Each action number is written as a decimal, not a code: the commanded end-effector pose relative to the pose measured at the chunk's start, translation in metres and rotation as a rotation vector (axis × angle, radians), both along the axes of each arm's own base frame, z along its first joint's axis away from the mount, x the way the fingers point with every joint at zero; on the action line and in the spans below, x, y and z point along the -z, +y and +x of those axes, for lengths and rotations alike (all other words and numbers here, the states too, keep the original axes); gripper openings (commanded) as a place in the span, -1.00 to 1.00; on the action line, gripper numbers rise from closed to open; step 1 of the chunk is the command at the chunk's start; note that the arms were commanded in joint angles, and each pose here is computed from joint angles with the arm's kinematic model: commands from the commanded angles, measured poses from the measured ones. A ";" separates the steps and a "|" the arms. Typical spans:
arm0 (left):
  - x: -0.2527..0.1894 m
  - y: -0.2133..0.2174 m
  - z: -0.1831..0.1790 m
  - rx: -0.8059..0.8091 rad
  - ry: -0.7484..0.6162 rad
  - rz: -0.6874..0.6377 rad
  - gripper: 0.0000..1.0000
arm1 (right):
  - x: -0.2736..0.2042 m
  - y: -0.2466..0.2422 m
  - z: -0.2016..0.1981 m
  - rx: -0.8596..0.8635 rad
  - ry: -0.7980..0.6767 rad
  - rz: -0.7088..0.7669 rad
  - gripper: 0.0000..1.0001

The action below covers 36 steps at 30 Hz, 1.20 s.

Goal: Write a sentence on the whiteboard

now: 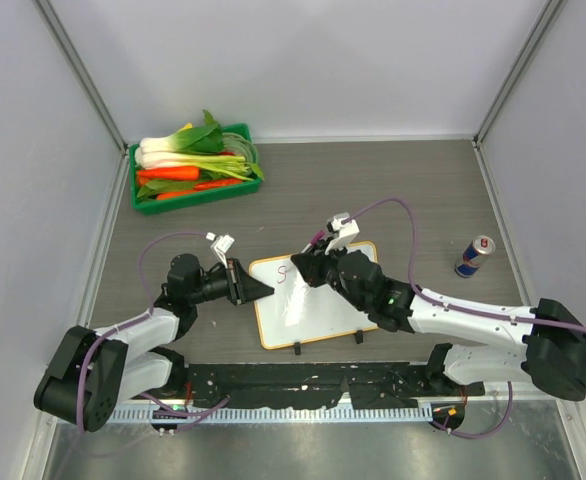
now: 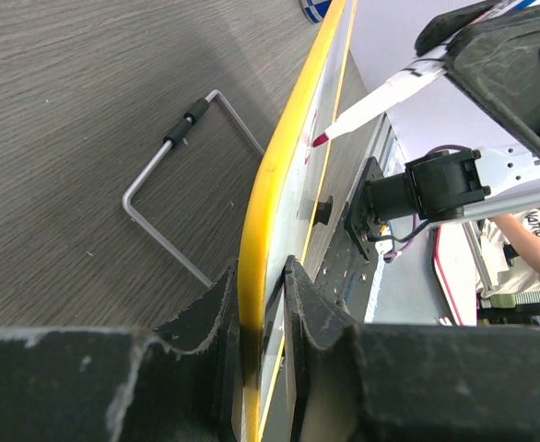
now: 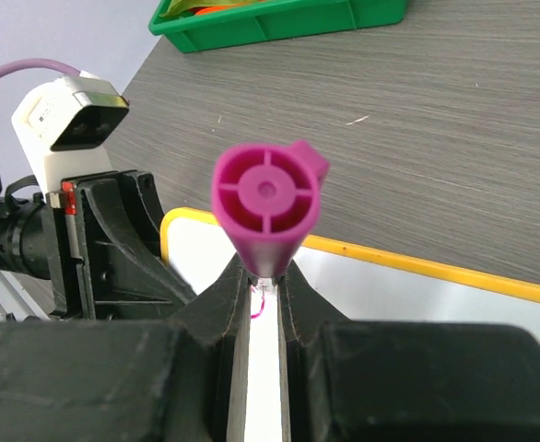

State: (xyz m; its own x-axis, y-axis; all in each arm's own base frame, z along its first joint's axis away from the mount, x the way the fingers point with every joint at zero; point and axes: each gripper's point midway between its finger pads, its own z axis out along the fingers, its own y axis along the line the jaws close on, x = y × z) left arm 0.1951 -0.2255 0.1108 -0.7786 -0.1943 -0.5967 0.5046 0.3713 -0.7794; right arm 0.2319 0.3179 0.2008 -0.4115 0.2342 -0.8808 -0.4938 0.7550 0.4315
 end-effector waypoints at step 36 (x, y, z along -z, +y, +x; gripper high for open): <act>0.013 0.005 0.007 -0.033 -0.017 0.054 -1.00 | -0.017 -0.024 0.004 0.090 -0.034 0.028 -0.99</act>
State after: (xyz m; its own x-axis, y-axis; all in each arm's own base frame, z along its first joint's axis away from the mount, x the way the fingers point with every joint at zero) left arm 0.1949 -0.2257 0.1100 -0.7815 -0.1925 -0.5934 0.5023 0.3700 -0.7815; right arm 0.2331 0.2981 0.1943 -0.4010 0.2332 -0.8859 -0.4412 0.7983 0.4099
